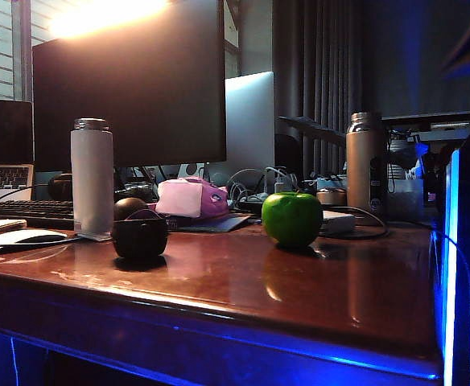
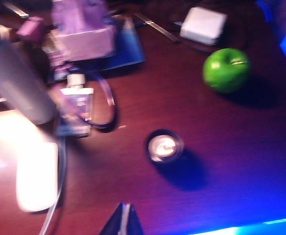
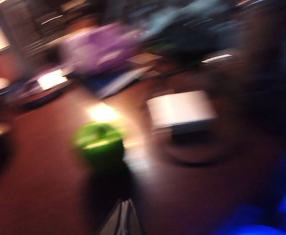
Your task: Stack the black thermos bottle cap from the table onto the green apple.
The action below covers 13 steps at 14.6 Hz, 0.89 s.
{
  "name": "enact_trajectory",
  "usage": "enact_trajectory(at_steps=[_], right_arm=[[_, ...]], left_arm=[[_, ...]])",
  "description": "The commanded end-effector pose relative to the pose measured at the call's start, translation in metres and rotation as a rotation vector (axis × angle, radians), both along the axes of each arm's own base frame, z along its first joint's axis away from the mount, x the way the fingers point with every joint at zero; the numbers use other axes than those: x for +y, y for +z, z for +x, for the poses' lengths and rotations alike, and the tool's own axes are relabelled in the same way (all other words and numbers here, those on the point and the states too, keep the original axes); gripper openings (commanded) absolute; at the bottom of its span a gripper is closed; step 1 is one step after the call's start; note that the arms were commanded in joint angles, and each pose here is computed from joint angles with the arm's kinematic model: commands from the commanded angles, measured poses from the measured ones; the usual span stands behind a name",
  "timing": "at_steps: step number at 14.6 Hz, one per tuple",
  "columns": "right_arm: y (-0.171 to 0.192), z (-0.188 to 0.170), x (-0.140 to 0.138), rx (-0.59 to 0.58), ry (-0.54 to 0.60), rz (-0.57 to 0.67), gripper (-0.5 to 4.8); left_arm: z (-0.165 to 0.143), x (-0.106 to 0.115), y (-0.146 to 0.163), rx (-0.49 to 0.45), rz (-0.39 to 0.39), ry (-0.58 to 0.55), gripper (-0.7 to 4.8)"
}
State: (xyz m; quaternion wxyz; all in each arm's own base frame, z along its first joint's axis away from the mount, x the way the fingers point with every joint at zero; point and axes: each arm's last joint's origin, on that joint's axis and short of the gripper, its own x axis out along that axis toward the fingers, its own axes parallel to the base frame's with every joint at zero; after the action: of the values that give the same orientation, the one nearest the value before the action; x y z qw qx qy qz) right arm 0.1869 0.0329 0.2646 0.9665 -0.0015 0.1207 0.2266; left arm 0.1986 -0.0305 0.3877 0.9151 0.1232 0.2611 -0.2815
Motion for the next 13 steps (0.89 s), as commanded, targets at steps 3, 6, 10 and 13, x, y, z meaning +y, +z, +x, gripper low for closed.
enact_trajectory(at_steps=[3,6,10,13], right_arm=[[-0.008,0.024,0.029,-0.018,0.198,0.106,-0.01],[-0.021,0.046,0.052,-0.095,0.281,0.118,0.40],[-0.056,0.064,0.099,-0.111,0.417,0.125,4.79],[-0.077,0.076,0.134,-0.095,0.508,0.087,4.79]], left_arm=[[0.001,0.001,0.003,-0.027,0.005,0.011,-0.05],[0.001,0.001,0.003,-0.027,0.005,0.011,-0.05],[0.001,0.001,0.003,-0.027,0.003,0.009,-0.05],[0.001,0.001,0.003,-0.026,0.003,0.009,-0.05]])
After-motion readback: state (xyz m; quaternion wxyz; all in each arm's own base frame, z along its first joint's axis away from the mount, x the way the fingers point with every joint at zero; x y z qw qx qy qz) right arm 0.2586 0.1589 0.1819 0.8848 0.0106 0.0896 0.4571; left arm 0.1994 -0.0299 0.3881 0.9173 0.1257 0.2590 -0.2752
